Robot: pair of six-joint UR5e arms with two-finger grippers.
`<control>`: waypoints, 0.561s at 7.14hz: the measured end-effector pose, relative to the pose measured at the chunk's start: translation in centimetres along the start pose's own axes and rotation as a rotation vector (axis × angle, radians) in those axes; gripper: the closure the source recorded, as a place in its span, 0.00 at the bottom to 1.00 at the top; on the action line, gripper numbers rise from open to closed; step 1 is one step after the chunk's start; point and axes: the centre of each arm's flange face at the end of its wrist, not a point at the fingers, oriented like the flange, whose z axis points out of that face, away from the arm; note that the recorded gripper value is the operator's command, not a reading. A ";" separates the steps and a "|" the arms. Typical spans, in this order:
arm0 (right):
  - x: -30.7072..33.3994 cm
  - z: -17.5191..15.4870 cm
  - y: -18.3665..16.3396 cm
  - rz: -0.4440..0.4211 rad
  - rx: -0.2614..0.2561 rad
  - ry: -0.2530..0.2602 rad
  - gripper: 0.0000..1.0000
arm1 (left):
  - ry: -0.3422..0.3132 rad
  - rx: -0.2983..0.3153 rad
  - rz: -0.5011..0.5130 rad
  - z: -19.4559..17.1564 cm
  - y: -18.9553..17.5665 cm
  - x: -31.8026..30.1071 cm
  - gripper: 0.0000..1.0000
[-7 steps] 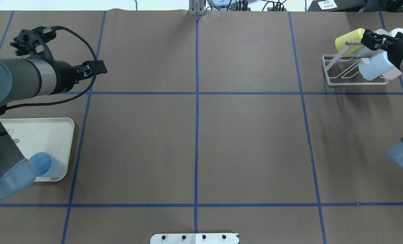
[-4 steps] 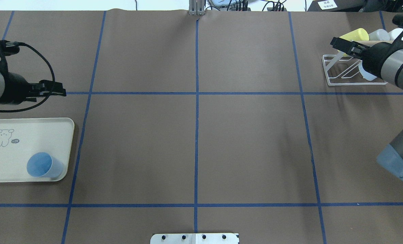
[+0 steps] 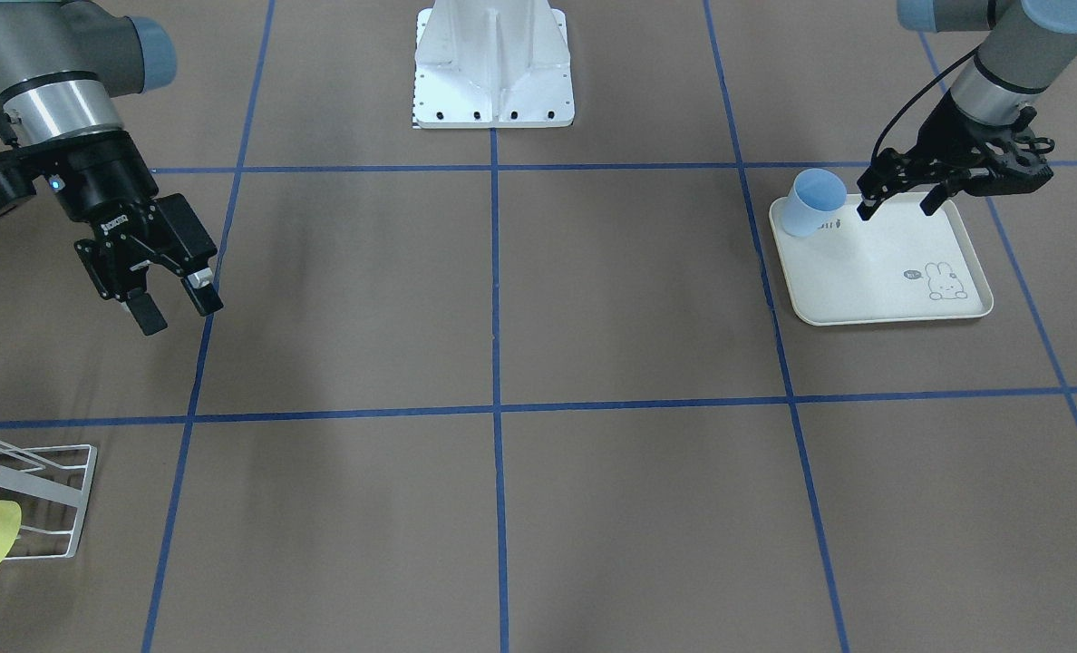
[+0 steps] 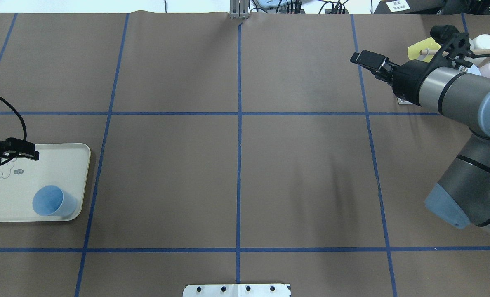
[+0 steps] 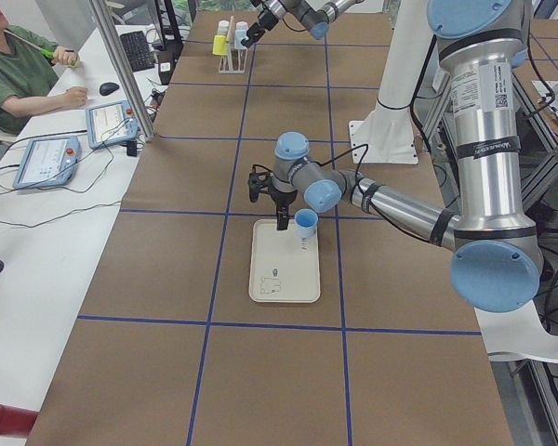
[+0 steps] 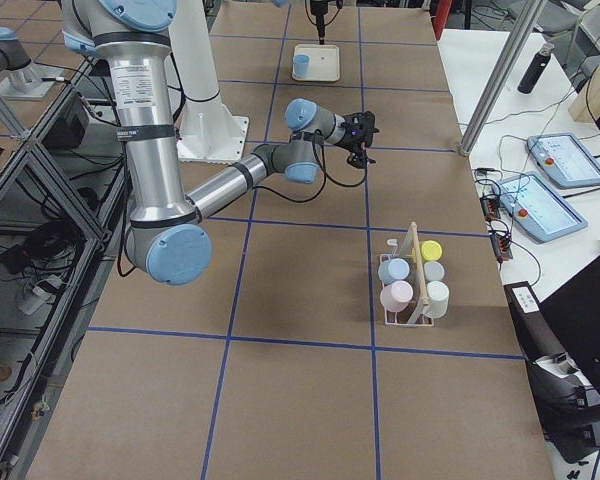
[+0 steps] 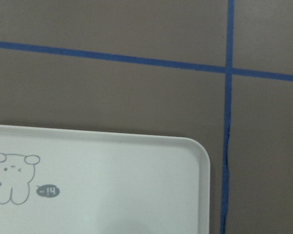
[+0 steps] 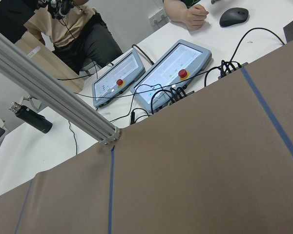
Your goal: Transfer IKEA cup to right arm and place on rack
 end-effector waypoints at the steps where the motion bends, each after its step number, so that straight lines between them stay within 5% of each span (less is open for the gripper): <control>1: -0.7 0.1 0.6 0.021 -0.017 -0.014 0.00 | -0.009 -0.035 -0.018 1.3 1.3 0.5 0.00; 4: -1.3 0.2 1.6 0.036 -0.037 -0.035 0.00 | -0.033 -0.108 -0.031 4.3 4.2 2.0 0.00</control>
